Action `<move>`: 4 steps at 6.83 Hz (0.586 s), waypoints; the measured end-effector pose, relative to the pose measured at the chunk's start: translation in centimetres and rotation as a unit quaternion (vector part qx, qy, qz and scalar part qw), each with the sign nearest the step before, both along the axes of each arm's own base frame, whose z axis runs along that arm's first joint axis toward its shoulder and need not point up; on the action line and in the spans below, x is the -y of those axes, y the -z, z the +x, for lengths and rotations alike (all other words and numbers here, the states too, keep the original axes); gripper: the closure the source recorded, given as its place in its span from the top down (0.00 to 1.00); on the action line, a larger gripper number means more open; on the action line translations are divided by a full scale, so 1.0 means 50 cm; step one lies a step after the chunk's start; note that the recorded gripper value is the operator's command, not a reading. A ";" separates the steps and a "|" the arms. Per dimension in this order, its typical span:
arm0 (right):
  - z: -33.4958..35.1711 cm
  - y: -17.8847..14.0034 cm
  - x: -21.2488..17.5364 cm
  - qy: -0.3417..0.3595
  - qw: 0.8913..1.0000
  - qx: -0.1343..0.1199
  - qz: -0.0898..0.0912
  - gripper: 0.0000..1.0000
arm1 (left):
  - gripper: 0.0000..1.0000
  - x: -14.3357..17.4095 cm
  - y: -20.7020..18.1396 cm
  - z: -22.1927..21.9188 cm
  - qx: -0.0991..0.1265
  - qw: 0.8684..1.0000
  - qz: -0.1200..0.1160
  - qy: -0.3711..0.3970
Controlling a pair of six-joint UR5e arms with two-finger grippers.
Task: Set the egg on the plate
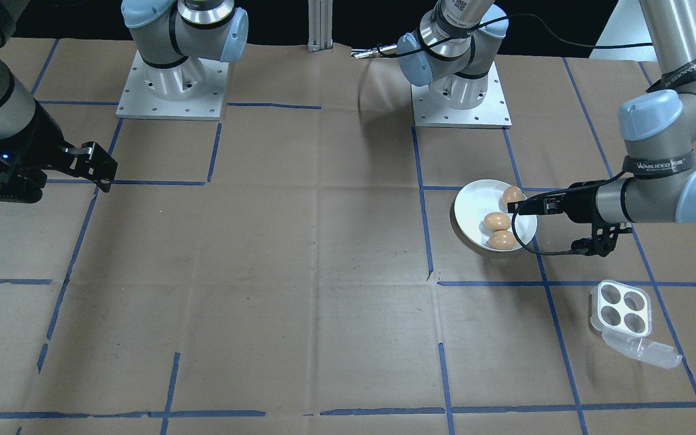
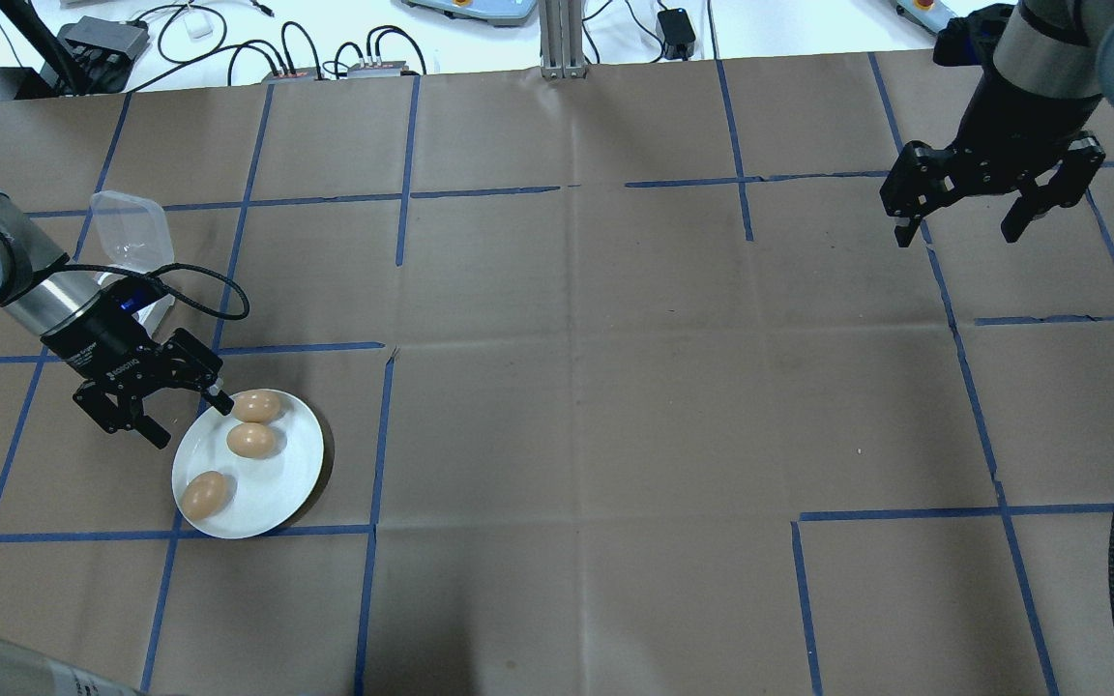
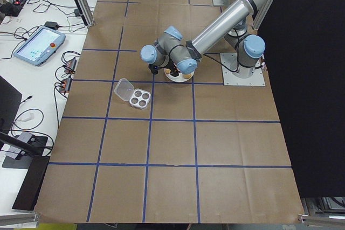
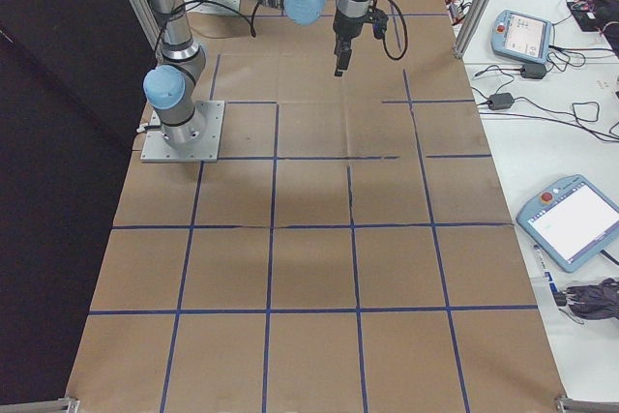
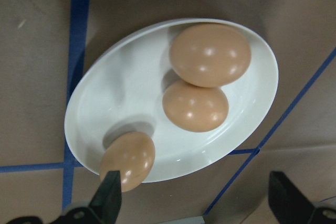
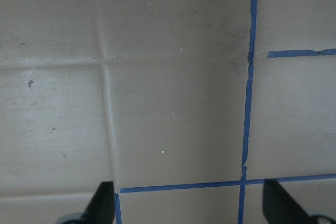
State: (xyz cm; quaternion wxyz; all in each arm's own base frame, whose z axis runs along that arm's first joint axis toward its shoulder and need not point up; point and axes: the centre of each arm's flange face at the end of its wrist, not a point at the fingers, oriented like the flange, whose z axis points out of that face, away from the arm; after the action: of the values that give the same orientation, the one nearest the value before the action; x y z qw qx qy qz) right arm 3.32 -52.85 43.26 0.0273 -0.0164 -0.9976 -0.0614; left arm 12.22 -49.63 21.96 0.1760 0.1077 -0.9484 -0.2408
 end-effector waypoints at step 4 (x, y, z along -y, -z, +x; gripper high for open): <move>0.000 0.000 0.000 0.000 1.000 0.000 0.000 1.00 | 0.99 0.142 -0.203 0.019 0.110 0.979 -0.171 0.011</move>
State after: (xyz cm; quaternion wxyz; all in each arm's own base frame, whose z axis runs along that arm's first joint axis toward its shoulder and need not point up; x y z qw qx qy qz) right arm 3.32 -52.85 43.26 0.0273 -0.0164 -0.9976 -0.0614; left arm 13.19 -56.71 32.09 0.0838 0.0909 -0.9903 -0.0638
